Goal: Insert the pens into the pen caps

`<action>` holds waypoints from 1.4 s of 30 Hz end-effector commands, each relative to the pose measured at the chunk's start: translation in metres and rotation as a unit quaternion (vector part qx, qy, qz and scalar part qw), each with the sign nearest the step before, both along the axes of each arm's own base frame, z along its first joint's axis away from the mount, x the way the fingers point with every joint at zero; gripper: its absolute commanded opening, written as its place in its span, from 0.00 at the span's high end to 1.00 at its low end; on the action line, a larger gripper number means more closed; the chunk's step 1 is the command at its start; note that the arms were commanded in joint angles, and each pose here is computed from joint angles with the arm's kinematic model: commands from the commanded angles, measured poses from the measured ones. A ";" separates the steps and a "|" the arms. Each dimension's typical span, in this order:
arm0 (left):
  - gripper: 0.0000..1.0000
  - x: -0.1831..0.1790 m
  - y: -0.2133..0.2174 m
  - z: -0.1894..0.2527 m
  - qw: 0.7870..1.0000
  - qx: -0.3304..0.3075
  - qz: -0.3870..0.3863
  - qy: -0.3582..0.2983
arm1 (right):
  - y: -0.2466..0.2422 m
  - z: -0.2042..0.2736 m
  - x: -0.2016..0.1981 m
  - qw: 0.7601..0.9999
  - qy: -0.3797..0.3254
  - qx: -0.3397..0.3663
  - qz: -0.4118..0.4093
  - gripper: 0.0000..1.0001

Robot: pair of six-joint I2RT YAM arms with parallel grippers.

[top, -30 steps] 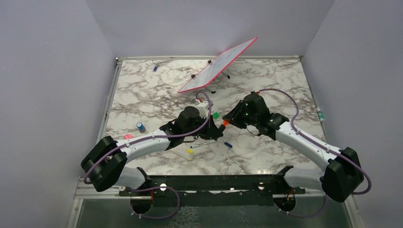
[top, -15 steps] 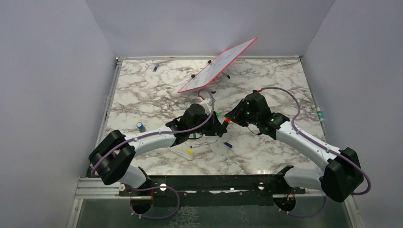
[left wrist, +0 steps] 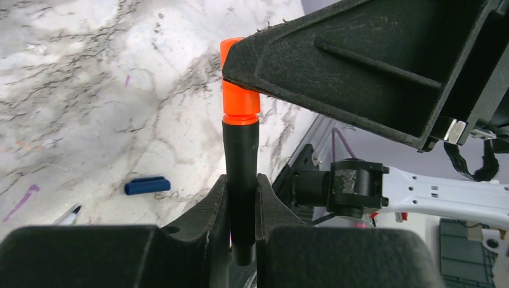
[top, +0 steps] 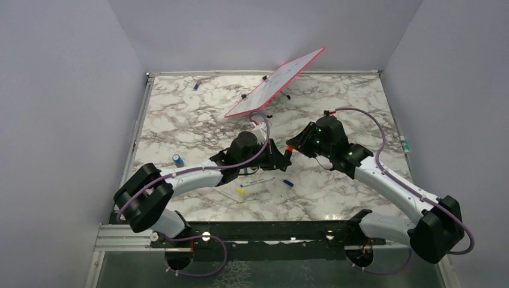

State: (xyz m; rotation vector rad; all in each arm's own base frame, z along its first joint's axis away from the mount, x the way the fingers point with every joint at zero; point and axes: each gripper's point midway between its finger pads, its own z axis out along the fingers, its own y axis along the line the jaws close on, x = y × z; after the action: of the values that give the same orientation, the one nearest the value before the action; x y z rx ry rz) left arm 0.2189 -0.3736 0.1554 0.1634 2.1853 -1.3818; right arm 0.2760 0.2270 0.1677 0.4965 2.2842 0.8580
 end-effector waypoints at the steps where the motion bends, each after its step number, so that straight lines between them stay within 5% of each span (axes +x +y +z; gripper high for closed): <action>1: 1.00 0.011 -0.012 0.064 0.992 -0.101 0.003 -0.073 | 0.030 0.031 -0.038 0.992 -0.012 0.063 0.110 0.68; 15: 1.00 -0.008 -0.006 0.104 0.975 -0.120 -0.056 -0.177 | 0.016 0.088 -0.042 0.986 -0.102 0.042 0.126 0.65; 27: 1.00 -0.032 0.002 0.126 0.956 -0.133 -0.107 -0.240 | 0.016 0.157 -0.052 0.964 -0.201 0.088 0.148 0.19; 35: 1.00 -0.052 0.009 0.148 0.943 -0.160 -0.143 -0.254 | 0.008 0.181 -0.056 0.955 -0.240 0.103 0.137 0.12; 42: 1.00 -0.086 0.017 0.165 0.922 -0.188 -0.219 -0.259 | 0.012 0.221 -0.074 0.910 -0.344 0.152 0.175 0.09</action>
State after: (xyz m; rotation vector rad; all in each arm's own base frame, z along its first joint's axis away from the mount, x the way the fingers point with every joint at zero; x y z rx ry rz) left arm 0.1616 -0.3645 0.2916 0.6643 1.5940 -1.6315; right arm 0.2182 0.2332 0.3504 0.0334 1.7962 1.2319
